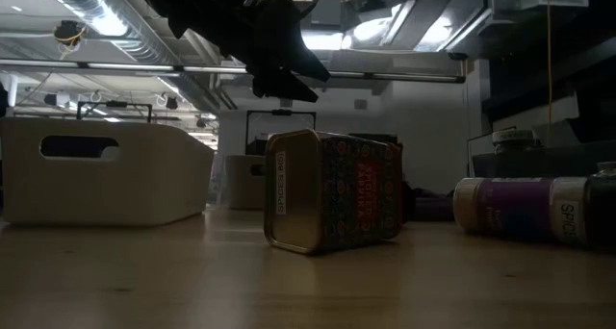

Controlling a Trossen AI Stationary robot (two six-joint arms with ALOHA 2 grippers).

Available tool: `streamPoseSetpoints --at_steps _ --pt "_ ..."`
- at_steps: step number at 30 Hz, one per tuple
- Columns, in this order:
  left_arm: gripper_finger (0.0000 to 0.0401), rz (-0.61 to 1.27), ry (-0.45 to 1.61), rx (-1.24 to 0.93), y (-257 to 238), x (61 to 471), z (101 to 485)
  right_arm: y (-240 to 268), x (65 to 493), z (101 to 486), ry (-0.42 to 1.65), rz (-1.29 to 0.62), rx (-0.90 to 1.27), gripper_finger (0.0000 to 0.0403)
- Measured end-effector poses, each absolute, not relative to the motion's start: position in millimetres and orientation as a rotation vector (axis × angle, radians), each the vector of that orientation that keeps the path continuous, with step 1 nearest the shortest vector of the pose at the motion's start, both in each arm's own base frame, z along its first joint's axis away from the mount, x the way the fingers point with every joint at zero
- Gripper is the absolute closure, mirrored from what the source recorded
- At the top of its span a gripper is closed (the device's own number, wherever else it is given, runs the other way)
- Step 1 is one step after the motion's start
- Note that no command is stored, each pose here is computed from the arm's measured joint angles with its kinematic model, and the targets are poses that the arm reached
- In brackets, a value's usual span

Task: Sort spices by type
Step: Put the brown seasoning bottle into the yellow bin

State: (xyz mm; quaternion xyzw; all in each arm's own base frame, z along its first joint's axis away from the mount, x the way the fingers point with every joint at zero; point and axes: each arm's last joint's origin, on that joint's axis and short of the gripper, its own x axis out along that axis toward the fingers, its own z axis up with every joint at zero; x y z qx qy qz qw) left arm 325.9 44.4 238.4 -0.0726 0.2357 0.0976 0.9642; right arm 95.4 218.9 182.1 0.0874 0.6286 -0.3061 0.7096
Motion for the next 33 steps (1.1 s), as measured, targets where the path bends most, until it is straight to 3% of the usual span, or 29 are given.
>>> streamPoseSetpoints --at_steps 12,18,22,33 --pt "0.0079 0.198 0.477 -0.147 44 326 238 228 99 249 1.404 -0.569 0.199 0.0143" --pt "0.0079 0.195 0.478 -0.134 45 326 238 231 119 279 1.27 -0.477 0.215 0.0143" --pt "0.0079 0.192 0.479 -0.125 45 326 238 223 143 283 1.205 -0.408 0.134 0.0143" --pt "0.0079 0.192 0.484 -0.125 44 326 238 183 206 279 1.377 -0.061 -0.21 0.0143"
